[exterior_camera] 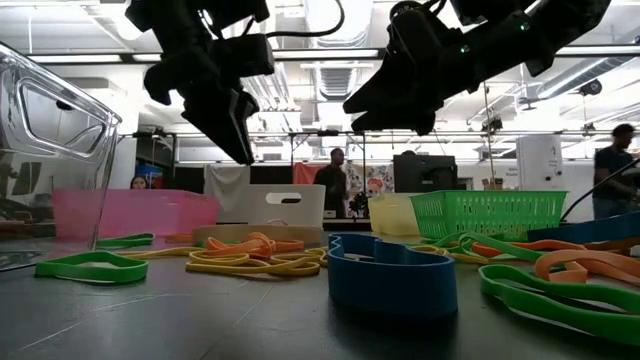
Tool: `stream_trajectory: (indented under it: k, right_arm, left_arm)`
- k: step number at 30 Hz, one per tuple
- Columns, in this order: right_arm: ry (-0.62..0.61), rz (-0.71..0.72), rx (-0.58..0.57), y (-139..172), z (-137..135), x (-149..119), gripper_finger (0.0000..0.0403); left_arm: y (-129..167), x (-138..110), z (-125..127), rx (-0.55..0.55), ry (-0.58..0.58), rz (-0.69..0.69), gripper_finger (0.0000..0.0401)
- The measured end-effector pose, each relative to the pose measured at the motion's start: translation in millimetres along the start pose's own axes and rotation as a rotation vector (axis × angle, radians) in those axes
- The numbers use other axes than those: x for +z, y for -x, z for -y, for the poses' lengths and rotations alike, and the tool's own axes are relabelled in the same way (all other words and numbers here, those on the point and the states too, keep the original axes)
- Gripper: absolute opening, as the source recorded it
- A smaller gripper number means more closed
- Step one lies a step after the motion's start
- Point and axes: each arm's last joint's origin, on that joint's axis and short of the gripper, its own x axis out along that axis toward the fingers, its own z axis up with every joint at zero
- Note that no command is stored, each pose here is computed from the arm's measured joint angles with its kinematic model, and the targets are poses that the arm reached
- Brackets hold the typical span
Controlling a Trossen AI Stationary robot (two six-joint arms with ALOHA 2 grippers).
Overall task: Sort rubber bands into baskets
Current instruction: Put the brown rubber band into the yellow bin
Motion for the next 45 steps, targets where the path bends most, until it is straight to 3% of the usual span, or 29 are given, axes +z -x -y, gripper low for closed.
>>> stream_trajectory:
  k: [6, 19, 24, 29, 37, 45]
  right_arm:
    - [0.000, -0.002, -0.001, 0, 0, 0, 0.0247]
    - [0.005, -0.019, -0.005, 0, 1, -2, 0.0251]
    - [-0.005, -0.019, -0.005, 0, 1, -2, 0.0251]
    - [-0.006, -0.016, -0.004, 0, 0, -2, 0.0250]
    - [-0.002, -0.016, -0.004, 0, 0, -2, 0.0253]
    - [0.009, -0.012, -0.003, 0, 0, -1, 0.0251]
  left_arm:
    - [-17, -5, -1, 0.072, 0.026, -0.083, 0.0100]
    - [-72, -18, -7, 0.080, 0.028, -0.244, 0.0100]
    - [-75, -19, -11, 0.082, 0.012, -0.248, 0.0075]
    - [-72, -18, -11, 0.080, -0.011, -0.236, 0.0008]
    - [-54, -13, -12, 0.081, -0.035, -0.195, 0.0000]
    - [12, 3, -16, 0.114, -0.055, 0.070, 0.0000]
